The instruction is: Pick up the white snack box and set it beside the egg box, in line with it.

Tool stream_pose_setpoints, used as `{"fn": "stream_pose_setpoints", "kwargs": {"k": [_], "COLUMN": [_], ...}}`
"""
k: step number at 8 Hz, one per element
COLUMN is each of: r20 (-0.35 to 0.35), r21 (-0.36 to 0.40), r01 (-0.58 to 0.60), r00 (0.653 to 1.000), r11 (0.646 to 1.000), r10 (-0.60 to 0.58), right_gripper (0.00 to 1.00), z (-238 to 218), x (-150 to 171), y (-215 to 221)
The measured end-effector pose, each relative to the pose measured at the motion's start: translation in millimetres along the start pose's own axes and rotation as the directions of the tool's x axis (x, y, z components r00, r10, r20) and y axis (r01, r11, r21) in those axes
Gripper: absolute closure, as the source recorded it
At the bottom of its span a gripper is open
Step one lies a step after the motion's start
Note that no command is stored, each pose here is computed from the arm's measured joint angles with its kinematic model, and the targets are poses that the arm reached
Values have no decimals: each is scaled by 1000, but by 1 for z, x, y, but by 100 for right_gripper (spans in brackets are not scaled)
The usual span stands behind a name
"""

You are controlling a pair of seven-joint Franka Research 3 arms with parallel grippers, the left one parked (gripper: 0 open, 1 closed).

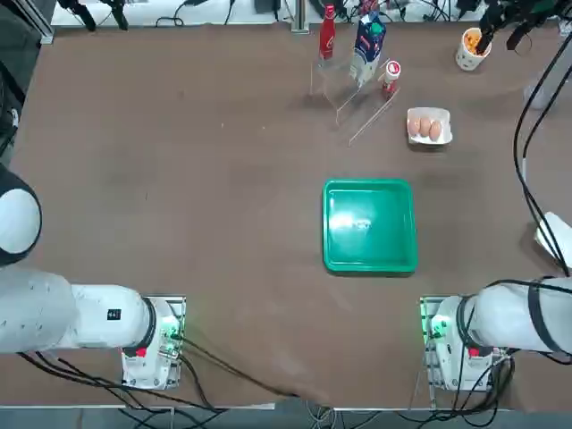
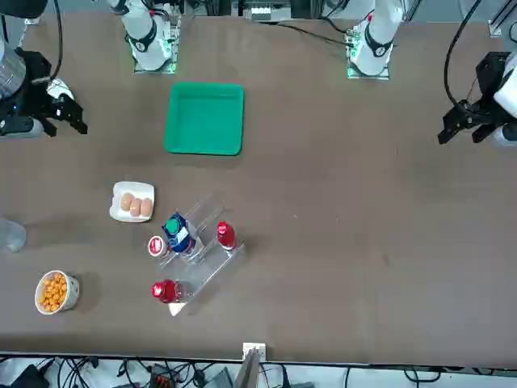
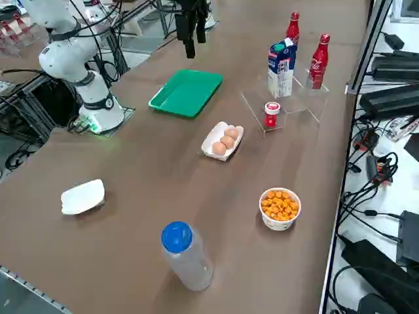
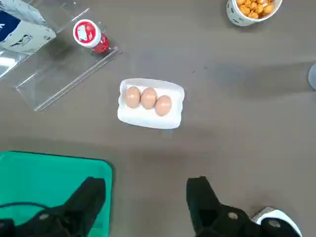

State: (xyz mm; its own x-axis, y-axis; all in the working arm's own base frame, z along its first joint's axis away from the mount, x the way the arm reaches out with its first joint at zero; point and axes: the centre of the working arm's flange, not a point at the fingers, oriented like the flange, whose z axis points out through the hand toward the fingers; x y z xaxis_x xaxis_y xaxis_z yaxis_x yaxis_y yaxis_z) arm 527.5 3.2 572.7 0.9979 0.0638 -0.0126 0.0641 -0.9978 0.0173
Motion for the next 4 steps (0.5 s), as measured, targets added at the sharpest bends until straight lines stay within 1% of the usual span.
{"fn": "stream_pose_setpoints", "kwargs": {"k": [4], "r20": [3], "r21": [0], "r01": [1], "r00": [1000], "r11": [1000], "r10": [-1], "right_gripper": [0], "z": [-1], "x": [1], "y": [0]}}
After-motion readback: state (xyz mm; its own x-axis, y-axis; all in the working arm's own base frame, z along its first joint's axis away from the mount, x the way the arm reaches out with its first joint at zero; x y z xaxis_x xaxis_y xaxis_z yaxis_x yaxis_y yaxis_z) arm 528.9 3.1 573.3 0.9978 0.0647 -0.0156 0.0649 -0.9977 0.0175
